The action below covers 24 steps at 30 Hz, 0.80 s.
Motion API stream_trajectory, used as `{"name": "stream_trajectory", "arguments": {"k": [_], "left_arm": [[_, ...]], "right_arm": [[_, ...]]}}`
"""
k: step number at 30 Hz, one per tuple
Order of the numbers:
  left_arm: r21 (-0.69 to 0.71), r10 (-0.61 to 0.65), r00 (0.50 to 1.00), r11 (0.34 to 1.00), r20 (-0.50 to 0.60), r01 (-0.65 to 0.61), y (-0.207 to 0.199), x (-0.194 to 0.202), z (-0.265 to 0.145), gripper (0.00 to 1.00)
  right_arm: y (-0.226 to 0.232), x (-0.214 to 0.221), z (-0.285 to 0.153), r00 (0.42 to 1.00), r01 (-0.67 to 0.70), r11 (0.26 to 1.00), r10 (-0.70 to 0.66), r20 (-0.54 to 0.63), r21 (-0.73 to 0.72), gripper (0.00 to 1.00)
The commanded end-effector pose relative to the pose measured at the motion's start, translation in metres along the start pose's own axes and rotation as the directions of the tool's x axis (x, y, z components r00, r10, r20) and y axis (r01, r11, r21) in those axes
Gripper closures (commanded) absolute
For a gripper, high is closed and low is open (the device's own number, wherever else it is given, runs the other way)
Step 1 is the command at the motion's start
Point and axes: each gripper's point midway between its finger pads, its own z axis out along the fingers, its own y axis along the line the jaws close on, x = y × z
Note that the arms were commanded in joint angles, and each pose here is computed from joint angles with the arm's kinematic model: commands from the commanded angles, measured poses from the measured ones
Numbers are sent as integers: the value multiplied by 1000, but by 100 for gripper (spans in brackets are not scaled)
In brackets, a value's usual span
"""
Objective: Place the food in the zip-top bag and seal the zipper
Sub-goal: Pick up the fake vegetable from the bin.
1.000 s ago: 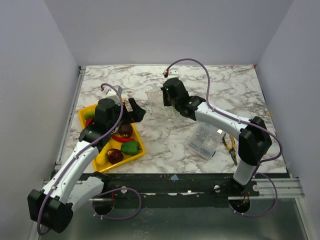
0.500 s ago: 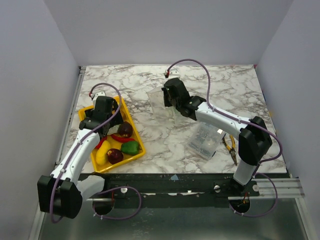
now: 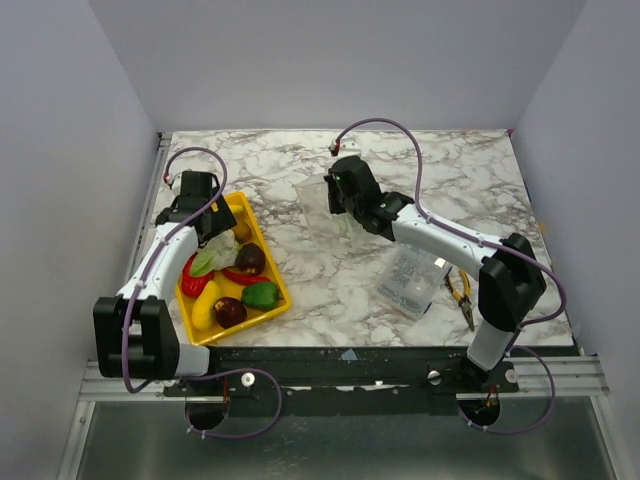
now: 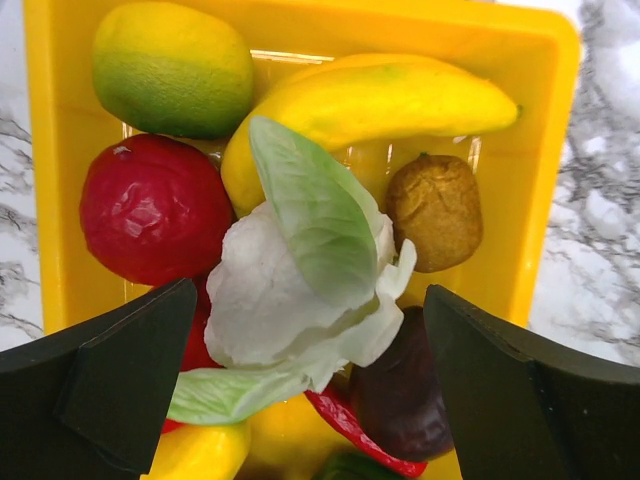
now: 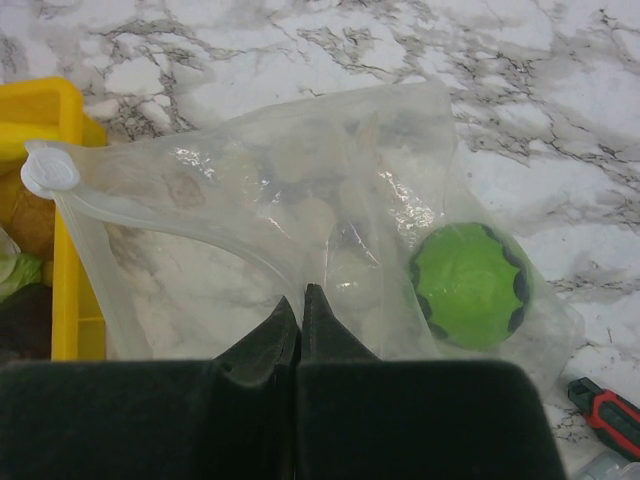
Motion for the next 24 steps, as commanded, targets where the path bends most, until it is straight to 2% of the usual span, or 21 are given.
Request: {"name": "stream_trajectory", "arguments": {"k": [1,3,9,15,18,24], "left_arm": [[-45,19,997,999,-69,-22,7,15,22,1],[-44,18,996,999,-89,-22,7,23,27,2],[-15,0,993,1000,-118,-2,2,30,28,24],[-19,-4,993,1000,-115,2,3,29,25,56],[-34,-9,997,999,-80,6,7,20,15,70],[-8,-41,998,999,44,42,12,-8,-24,79]], "right_arm": [[-3,-12,-13,1000,-11,1000,11,19,-8,99],[-5,-12,-13,1000,-6,1000,6,21,0,99],[-1,-12,-11,1000,-10,1000,11,10,-14,99],[-1,-14,-14,1000,-12,1000,12,12,-15,99],[-3,-13,-15,1000,-11,1000,11,9,-12,99],[-2,-11,-15,1000,-17,1000,17,4,-12,99]]}}
